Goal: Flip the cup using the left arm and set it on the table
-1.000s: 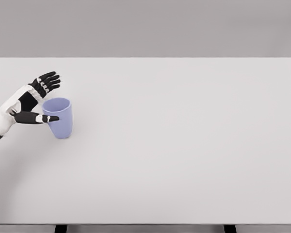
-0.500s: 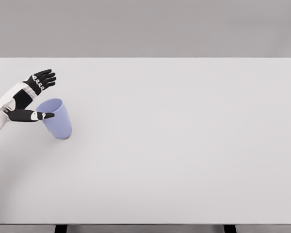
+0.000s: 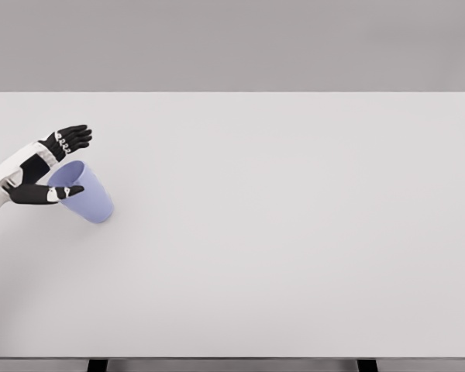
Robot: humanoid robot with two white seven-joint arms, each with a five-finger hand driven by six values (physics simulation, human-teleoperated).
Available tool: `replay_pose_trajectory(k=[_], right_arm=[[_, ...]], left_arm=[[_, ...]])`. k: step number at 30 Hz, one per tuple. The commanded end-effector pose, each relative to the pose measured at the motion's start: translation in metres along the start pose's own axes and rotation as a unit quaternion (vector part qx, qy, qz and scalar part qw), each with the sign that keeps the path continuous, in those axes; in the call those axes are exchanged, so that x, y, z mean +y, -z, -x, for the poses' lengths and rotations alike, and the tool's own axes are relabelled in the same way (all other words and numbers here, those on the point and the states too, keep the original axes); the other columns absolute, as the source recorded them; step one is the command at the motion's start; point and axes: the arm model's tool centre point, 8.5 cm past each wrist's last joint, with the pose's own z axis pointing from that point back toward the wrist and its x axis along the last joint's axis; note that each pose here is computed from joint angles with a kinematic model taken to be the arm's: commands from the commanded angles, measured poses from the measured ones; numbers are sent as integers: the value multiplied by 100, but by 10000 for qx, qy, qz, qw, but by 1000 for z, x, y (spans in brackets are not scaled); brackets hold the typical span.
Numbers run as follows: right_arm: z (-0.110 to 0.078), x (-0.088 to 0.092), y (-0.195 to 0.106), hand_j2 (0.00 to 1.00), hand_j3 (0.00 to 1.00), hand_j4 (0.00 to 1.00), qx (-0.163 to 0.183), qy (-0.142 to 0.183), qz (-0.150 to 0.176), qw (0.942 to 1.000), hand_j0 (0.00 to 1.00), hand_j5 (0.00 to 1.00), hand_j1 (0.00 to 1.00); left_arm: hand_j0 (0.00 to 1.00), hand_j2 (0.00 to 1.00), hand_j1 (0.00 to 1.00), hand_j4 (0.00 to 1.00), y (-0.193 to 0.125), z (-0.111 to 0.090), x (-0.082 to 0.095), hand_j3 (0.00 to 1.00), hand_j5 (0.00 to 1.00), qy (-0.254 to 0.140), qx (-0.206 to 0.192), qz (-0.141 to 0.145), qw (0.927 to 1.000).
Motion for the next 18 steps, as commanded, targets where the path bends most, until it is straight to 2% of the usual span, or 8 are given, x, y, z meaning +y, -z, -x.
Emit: replay_pose_trajectory(k=[1,18], right_arm=[[0,0,0,100,100,100,1,1,-1,10000,100,100,100],[0,0,0,100,100,100,1,1,-1,10000,100,100,100]], left_arm=[[100,100,100,100,2,-10,2,100,100,183,-54,88,9998],[100,100,100,100,24,-32,-18,100,100,306,-458,501,9972]])
